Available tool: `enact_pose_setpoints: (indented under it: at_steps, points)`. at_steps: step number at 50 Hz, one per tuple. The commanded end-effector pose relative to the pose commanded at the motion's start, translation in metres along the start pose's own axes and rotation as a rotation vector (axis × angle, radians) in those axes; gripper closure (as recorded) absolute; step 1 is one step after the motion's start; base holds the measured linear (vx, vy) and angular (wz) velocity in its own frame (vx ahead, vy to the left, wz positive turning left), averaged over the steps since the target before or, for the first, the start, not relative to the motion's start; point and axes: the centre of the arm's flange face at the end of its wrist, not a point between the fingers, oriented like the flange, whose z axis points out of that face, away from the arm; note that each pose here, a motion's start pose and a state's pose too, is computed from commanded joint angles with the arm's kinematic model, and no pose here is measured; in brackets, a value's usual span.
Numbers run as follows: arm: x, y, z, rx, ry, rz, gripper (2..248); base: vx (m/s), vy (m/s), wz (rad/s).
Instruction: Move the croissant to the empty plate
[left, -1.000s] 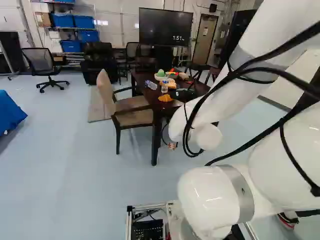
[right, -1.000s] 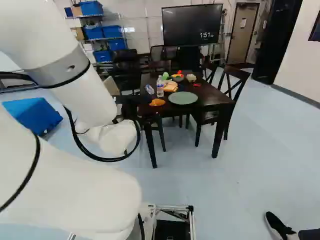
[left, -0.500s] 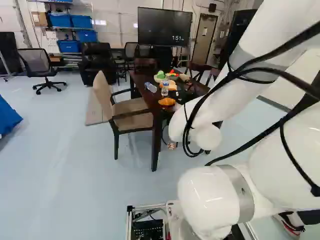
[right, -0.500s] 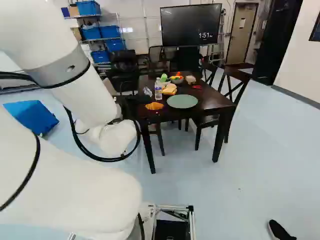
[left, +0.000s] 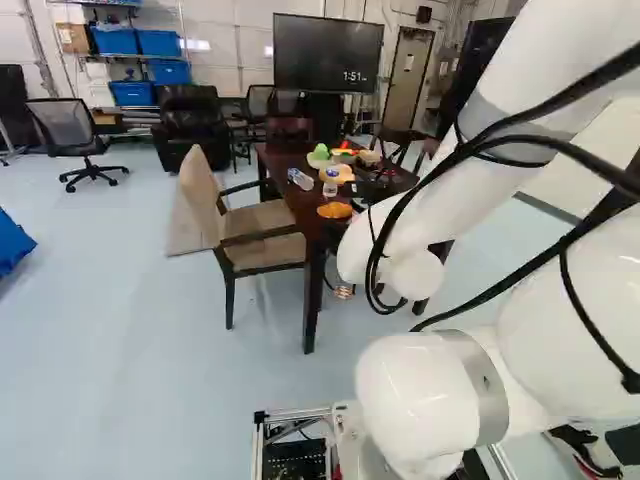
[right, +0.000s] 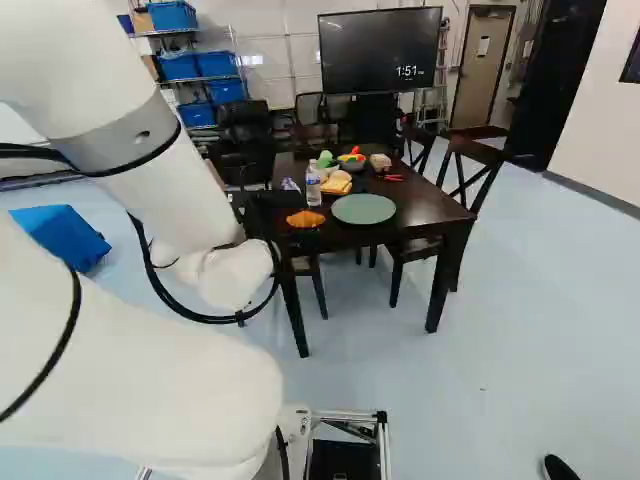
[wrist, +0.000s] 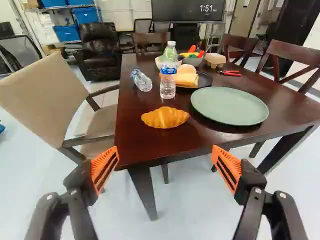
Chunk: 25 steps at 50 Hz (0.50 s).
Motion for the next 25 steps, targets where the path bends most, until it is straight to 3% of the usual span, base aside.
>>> enact_pose_setpoints:
  at_steps: [11,25]
  points:
    - [0.0,0.0,0.0,0.0,0.0,0.0,3,0.07,0.0,-0.008]
    - [0.0,0.0,0.0,0.0,0.0,0.0,3,-0.001,0.0,0.0]
